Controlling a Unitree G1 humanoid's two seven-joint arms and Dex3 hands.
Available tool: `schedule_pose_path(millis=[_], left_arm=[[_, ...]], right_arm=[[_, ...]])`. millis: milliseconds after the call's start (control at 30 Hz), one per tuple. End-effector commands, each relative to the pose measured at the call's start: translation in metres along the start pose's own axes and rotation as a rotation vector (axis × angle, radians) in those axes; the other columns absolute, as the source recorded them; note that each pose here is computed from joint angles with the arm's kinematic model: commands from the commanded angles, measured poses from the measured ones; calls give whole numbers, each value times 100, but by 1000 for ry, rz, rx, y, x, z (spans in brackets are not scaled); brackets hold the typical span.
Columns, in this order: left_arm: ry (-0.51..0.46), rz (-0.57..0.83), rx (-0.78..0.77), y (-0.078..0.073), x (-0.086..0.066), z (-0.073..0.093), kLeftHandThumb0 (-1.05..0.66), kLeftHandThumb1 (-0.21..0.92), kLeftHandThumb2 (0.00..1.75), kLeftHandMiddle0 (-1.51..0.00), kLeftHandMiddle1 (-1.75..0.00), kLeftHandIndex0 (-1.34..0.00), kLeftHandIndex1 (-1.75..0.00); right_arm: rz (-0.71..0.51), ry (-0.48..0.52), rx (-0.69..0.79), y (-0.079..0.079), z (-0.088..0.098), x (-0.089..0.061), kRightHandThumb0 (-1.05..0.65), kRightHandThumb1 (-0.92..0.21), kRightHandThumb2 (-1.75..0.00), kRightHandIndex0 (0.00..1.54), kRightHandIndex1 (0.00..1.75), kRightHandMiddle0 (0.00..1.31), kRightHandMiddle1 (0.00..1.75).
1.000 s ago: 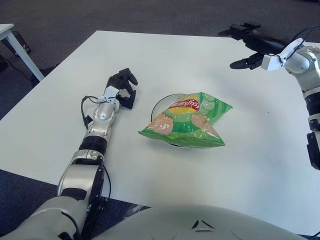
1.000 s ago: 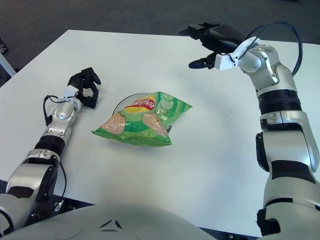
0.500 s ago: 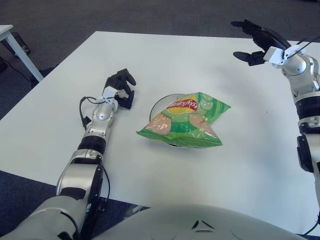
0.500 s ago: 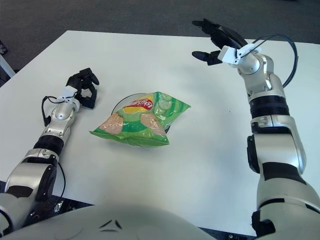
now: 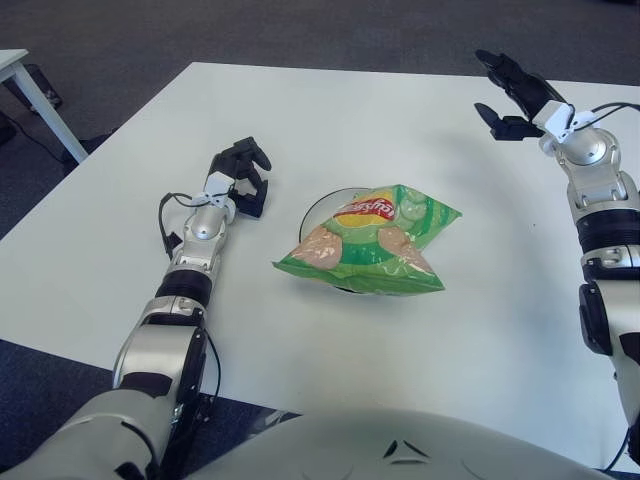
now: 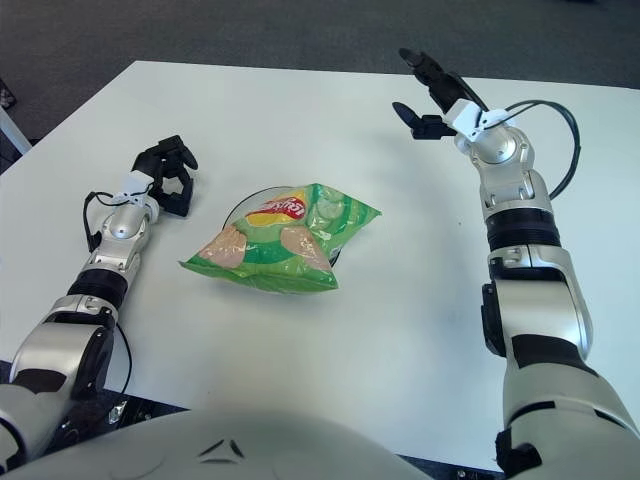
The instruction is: Put the snack into the plate.
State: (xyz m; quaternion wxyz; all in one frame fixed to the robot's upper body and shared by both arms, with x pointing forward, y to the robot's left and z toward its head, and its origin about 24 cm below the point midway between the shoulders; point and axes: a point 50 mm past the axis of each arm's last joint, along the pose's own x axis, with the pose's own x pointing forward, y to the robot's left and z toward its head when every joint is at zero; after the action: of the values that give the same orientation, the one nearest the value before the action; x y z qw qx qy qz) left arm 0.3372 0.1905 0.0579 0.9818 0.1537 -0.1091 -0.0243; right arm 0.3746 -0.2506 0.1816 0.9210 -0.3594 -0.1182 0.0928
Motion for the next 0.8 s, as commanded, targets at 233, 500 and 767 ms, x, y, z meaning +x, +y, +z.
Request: schedule_pose_path(millis=[233,500,767], left_arm=[[203,-36,-20,-19,-46,-49,-1,-9,175,-89,-175,-75,-166],[203,-40,-32,-21,-45,-48,-1,-8,175,-89,-175,-74,-169],[198,-36,-65,-23,-45,-46,-1,-7,175,-88,-175,-71,-172]], right_arm=[[-52,3,358,18,-18,-3,-85,-92,-94,9,20,0,22],[-104,-15,598,34,-30,-10,-79,-92,-88,14,24,0,40],[-150,-5,802,52,-42,-13,-73,-92,-78,15,27,0,59]])
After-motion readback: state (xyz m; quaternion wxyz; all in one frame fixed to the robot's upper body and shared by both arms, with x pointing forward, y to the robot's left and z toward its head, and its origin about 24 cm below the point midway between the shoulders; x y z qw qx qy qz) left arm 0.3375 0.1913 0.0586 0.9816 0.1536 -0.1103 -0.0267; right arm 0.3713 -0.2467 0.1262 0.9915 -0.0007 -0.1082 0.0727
